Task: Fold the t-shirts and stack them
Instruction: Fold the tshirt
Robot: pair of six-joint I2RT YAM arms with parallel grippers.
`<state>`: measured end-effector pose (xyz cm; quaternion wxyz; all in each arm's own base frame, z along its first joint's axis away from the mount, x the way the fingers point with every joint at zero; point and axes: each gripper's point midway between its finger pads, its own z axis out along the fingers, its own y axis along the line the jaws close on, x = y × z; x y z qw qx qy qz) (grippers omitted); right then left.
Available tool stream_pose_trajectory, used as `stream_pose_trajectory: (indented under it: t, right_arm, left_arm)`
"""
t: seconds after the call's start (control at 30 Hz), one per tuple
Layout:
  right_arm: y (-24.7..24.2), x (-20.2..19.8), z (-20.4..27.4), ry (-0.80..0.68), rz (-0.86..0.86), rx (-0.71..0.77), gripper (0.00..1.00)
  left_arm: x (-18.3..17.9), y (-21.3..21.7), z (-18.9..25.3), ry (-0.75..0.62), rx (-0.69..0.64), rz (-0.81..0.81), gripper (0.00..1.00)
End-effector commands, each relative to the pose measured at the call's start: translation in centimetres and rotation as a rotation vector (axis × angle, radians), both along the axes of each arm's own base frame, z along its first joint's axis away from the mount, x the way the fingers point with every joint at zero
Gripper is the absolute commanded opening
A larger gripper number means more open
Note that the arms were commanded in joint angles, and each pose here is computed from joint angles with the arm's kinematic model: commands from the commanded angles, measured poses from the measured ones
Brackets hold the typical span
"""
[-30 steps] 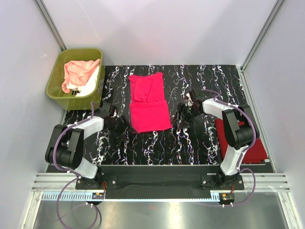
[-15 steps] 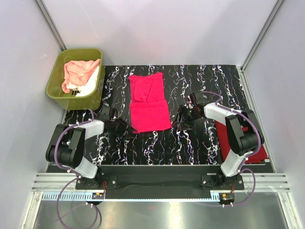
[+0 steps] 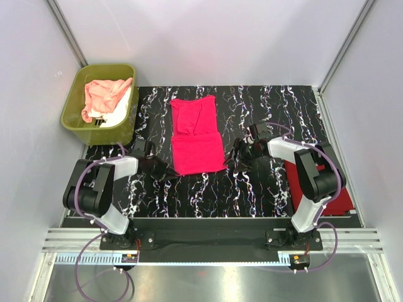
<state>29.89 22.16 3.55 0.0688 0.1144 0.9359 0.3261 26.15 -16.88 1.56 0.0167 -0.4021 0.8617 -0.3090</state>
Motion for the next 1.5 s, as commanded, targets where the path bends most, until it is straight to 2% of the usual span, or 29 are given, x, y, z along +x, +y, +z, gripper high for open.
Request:
stream_pose_trajectory:
  t: [0.0, 0.2, 0.23, 0.3, 0.6, 0.77, 1.23, 1.33, 1.37, 1.47]
  right_arm:
    - [1.6, 0.6, 0.2, -0.004, 0.005, 0.069, 0.68]
    - [2.2, 1.2, -0.6, 0.022, -0.027, 0.092, 0.68]
    - [2.3, 1.3, -0.7, 0.030, -0.036, 0.096, 0.67]
    - [2.4, 1.3, -1.1, 0.044, -0.045, 0.097, 0.67]
    - [1.5, 0.2, -2.1, 0.136, -0.222, 0.082, 0.61]
    - [1.2, -0.3, -3.0, 0.140, -0.285, 0.056, 0.58]
    - [1.2, 0.4, -6.2, 0.142, -0.394, 0.004, 0.50]
    - [0.9, 0.4, -6.1, 0.124, -0.399, -0.018, 0.44]
    - [0.8, 0.4, -6.4, 0.130, -0.399, -0.022, 0.35]
    - [1.0, 0.0, -6.8, 0.141, -0.378, -0.020, 0.22]
  left_arm:
    - [0.1, 3.0, -3.4, 0.026, 0.184, 0.015, 0.23]
    - [1.3, 3.0, -2.9, -0.010, 0.198, -0.015, 0.12]
    - [1.3, 2.9, -2.9, -0.013, 0.197, -0.018, 0.05]
    - [1.3, 2.9, -2.7, -0.017, 0.193, -0.025, 0.00]
    - [1.3, 1.6, 0.0, -0.061, 0.106, -0.041, 0.00]
    - [1.5, 1.2, 1.2, -0.080, 0.081, -0.041, 0.00]
    - [1.2, 0.8, 1.1, -0.079, 0.061, -0.062, 0.00]
    - [1.3, 0.9, 1.2, -0.087, 0.068, -0.074, 0.00]
    - [1.3, 0.9, 1.1, -0.089, 0.073, -0.079, 0.00]
    - [1.1, 1.0, 0.9, -0.086, 0.078, -0.094, 0.00]
